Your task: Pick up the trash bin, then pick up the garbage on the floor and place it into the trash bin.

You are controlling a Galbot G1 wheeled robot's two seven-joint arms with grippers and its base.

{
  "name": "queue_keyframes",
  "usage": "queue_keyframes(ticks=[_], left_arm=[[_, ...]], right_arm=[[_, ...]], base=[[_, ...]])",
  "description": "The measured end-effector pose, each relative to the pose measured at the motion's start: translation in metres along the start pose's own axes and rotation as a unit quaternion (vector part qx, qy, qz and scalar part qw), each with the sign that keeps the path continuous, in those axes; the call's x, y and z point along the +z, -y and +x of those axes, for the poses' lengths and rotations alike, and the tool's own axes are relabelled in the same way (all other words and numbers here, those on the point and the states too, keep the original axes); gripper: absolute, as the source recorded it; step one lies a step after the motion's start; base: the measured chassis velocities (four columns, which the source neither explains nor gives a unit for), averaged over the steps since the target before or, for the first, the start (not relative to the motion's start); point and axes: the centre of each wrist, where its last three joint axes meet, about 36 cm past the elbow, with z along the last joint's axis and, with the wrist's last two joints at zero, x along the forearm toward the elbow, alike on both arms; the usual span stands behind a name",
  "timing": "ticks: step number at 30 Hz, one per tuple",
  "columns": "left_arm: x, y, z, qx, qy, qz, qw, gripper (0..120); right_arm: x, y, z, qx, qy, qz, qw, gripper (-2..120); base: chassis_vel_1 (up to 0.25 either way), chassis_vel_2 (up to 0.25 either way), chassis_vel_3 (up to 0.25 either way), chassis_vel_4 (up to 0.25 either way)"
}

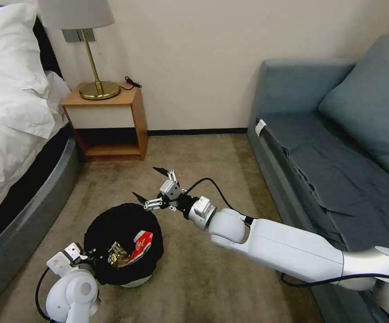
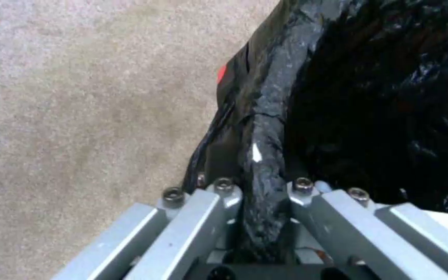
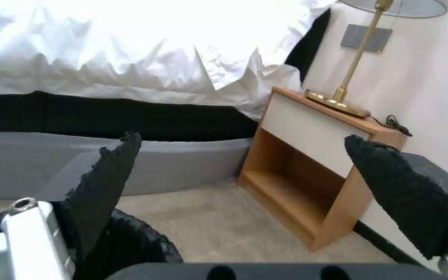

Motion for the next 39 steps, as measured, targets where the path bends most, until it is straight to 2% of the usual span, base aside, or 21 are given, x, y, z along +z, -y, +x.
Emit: queue_keyframes(ticks=[3, 4, 8, 10, 12, 16, 18, 19, 20, 22, 23, 24, 26, 27, 28, 31, 32, 34, 35, 36, 39], left_arm=[[0.002, -0.001, 0.0, 0.005, 0.016, -0.008, 0.9998, 20], [0.002, -0.001, 0.0, 0.005, 0.016, -0.008, 0.9998, 20], [0.005, -0.005, 0.001, 0.032, 0.084, -0.037, 0.9953, 39], [0.005, -0.006, 0.002, 0.035, 0.091, -0.04, 0.9944, 41], [0.006, -0.01, 0.005, 0.044, 0.127, -0.058, 0.9892, 53], [0.007, -0.015, 0.008, 0.057, 0.16, -0.076, 0.9826, 65], [0.008, -0.022, 0.011, 0.092, 0.219, -0.112, 0.9648, 77], [0.008, -0.022, 0.011, 0.092, 0.219, -0.112, 0.9648, 77], [0.008, -0.023, 0.011, 0.102, 0.236, -0.124, 0.9584, 81], [0.008, -0.027, 0.012, 0.139, 0.275, -0.159, 0.9379, 91], [0.008, -0.027, 0.012, 0.151, 0.283, -0.165, 0.9328, 94], [0.008, -0.027, 0.012, 0.151, 0.283, -0.165, 0.9328, 94], [0.008, -0.027, 0.012, 0.176, 0.295, -0.172, 0.923, 98], [0.008, -0.026, 0.013, 0.198, 0.305, -0.177, 0.9145, 100], [0.008, -0.026, 0.013, 0.198, 0.305, -0.177, 0.9145, 100], [0.008, -0.021, 0.013, 0.226, 0.32, -0.193, 0.8994, 100], [0.008, -0.021, 0.013, 0.226, 0.32, -0.193, 0.8994, 100], [0.009, -0.019, 0.013, 0.236, 0.323, -0.198, 0.8946, 100], [0.01, -0.018, 0.014, 0.245, 0.327, -0.205, 0.8897, 100], [0.01, -0.018, 0.014, 0.245, 0.327, -0.205, 0.8897, 100], [0.011, -0.016, 0.017, 0.259, 0.329, -0.211, 0.8832, 100]], right_arm=[[0.001, 0.001, 0.002, 0.004, -0.001, -0.001, 1.0, 100], [0.001, 0.001, 0.002, 0.004, -0.001, -0.001, 1.0, 100], [0.002, 0.005, 0.005, 0.011, -0.001, -0.002, 1.0, 100], [0.002, 0.005, 0.006, 0.012, -0.001, -0.002, 1.0, 100], [0.002, 0.006, 0.008, 0.016, -0.001, -0.004, 1.0, 100], [0.0, 0.006, 0.01, 0.021, 0.0, -0.007, 1.0, 100], [-0.005, 0.009, 0.016, 0.045, 0.003, -0.019, 0.999, 100], [-0.005, 0.009, 0.016, 0.045, 0.003, -0.019, 0.999, 100], [-0.007, 0.009, 0.019, 0.055, 0.002, -0.022, 0.998, 100], [-0.018, 0.011, 0.031, 0.129, -0.011, -0.037, 0.991, 100], [-0.023, 0.012, 0.035, 0.161, -0.017, -0.041, 0.986, 100], [-0.023, 0.012, 0.035, 0.161, -0.017, -0.041, 0.986, 100], [-0.032, 0.014, 0.044, 0.225, -0.02, -0.049, 0.973, 100], [-0.039, 0.019, 0.052, 0.268, -0.017, -0.055, 0.962, 100], [-0.039, 0.019, 0.052, 0.268, -0.017, -0.055, 0.962, 100], [-0.052, 0.034, 0.079, 0.348, -0.012, -0.052, 0.936, 100], [-0.052, 0.034, 0.079, 0.348, -0.012, -0.052, 0.936, 100], [-0.063, 0.037, 0.096, 0.386, -0.017, -0.048, 0.921, 100], [-0.074, 0.037, 0.114, 0.422, -0.027, -0.043, 0.905, 100], [-0.074, 0.037, 0.114, 0.422, -0.027, -0.043, 0.905, 100], [-0.099, 0.029, 0.151, 0.484, -0.038, -0.015, 0.874, 100]], base=[[0.0, 0.0, 0.0, 0.0], [0.0, 0.0, 0.0, 0.0], [0.0, 0.0, 0.0, 0.0], [0.0, 0.0, 0.0, 0.0], [0.0, 0.0, 0.0, 0.0], [0.0, 0.0, 0.0, 0.0], [0.0, 0.0, 0.0, 0.0], [0.0, 0.0, 0.0, 0.0], [0.0, 0.0, 0.0, 0.0], [0.0, 0.0, 0.0, 0.0], [0.0, 0.0, 0.0, 0.0], [0.0, 0.0, 0.0, 0.0], [0.0, 0.0, 0.0, 0.0], [0.0, 0.0, 0.0, 0.0], [0.0, 0.0, 0.0, 0.0], [0.0, 0.0, 0.0, 0.0], [0.0, 0.0, 0.0, 0.0], [0.0, 0.0, 0.0, 0.0], [0.0, 0.0, 0.0, 0.0], [0.0, 0.0, 0.0, 0.0], [0.0, 0.0, 0.0, 0.0]])
